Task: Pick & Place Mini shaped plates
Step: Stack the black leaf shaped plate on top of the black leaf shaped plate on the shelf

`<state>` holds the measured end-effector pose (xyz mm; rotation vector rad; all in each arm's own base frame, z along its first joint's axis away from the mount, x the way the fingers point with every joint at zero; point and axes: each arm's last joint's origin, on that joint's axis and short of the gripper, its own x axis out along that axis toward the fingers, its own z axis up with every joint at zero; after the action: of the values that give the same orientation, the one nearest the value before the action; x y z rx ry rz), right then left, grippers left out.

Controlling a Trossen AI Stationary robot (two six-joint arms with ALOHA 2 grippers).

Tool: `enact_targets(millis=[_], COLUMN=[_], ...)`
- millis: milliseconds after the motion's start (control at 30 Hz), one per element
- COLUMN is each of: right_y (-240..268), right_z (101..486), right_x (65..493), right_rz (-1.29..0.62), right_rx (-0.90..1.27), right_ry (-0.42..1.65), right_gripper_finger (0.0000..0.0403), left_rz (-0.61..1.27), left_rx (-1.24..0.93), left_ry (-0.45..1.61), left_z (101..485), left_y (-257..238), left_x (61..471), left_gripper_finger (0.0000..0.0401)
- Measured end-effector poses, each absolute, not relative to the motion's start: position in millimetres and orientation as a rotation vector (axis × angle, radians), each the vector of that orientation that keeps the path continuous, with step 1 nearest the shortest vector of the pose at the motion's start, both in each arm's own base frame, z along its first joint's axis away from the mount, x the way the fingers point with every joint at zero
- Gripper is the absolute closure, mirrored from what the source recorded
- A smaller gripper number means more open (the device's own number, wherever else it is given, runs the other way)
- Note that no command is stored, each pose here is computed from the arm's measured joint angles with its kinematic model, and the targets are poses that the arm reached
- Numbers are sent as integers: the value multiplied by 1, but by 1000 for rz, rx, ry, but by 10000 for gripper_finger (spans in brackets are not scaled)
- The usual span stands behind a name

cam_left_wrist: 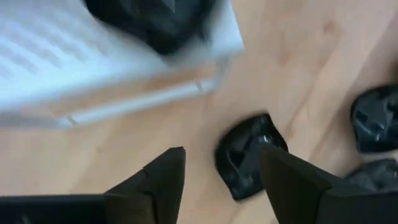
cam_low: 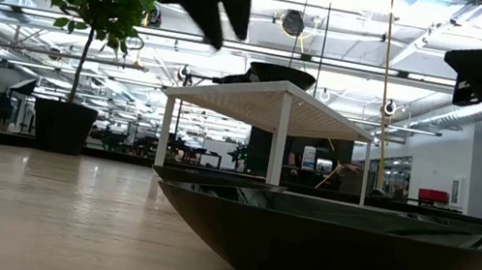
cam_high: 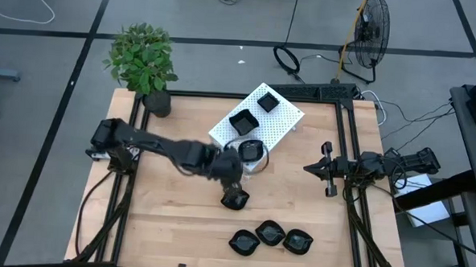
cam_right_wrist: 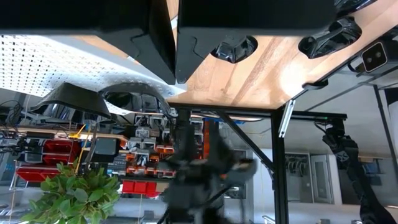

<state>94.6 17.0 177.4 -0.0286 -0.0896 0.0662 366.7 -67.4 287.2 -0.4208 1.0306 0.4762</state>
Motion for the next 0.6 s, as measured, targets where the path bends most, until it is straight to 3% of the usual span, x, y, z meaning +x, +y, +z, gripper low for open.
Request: enact_targets(millis=[267,600], right_y=[17,17], right_z=[177,177], right_x=[95,95], right_rz=[66,66], right_rx=[-29,-29], right_ry=[-89,-90], right_gripper_finger=[403,403], left_rz=[493,463], left_rx=[-546,-636], left_ry=[1101,1052], left_z=[216,169], left_y=[-82,-75], left_x=[359,354], left_gripper_finger=[187,187])
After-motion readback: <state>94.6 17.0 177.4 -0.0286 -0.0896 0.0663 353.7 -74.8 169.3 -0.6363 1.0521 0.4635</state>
